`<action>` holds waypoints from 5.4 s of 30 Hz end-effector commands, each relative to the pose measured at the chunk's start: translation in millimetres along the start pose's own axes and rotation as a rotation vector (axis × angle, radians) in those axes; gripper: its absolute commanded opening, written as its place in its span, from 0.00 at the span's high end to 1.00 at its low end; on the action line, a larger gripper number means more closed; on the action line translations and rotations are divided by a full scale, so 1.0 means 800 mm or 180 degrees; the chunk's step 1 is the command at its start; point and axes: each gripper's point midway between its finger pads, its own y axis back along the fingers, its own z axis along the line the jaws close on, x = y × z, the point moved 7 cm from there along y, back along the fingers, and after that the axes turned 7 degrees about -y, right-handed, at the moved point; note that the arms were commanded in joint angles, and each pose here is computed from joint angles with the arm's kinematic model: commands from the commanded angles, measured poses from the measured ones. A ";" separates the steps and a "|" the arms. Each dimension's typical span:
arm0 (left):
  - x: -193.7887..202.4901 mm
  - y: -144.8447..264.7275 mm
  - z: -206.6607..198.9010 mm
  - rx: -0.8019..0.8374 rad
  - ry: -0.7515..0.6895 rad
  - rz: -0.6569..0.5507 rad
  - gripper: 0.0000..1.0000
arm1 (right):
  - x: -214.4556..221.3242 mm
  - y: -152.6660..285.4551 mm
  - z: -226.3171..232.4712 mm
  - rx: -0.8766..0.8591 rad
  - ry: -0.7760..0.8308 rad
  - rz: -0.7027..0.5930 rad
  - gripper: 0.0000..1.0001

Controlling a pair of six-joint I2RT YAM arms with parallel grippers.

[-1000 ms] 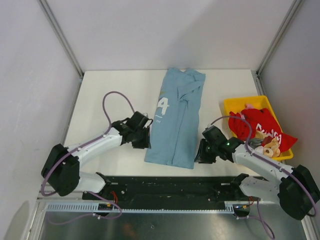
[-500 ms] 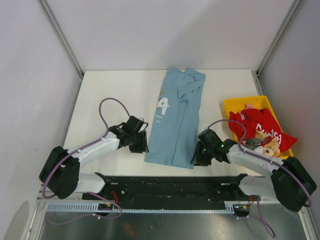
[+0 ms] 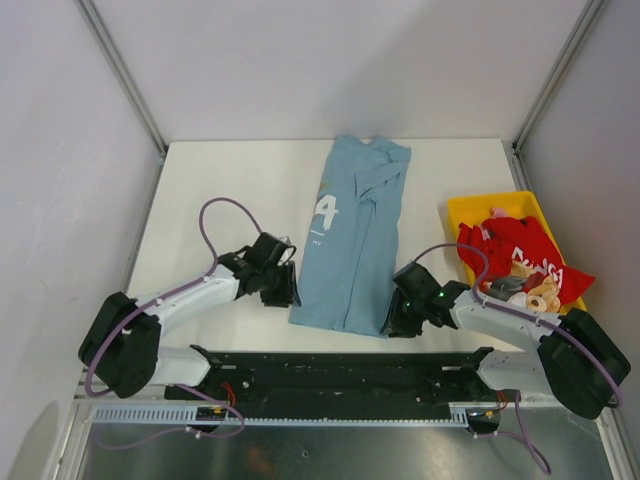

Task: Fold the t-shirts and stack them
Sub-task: Grab the bottom of the folded rectangular tshirt with both arms, then fold the folded rectangular tshirt in 1/3 of the way

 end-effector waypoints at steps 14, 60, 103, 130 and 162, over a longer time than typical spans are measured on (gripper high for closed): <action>0.019 -0.018 0.010 0.0028 0.0111 0.0142 0.58 | -0.005 -0.002 -0.012 0.0143 -0.0061 -0.0075 0.92; -0.048 0.032 -0.103 0.0569 -0.0143 -0.0486 1.00 | -0.066 0.093 0.074 -0.0291 0.0238 -0.0961 1.00; -0.336 -0.105 -0.045 0.0329 0.0459 -0.0947 1.00 | -0.397 -0.018 0.114 -0.0195 -0.0439 -0.1545 1.00; -0.364 -0.108 -0.024 0.0573 0.0338 -0.0937 0.67 | -0.414 -0.005 0.105 -0.0078 -0.0434 -0.1637 0.76; -0.381 -0.165 -0.005 0.0496 0.0079 -0.0889 0.99 | -0.436 -0.079 0.147 0.0080 0.0149 -0.1473 0.90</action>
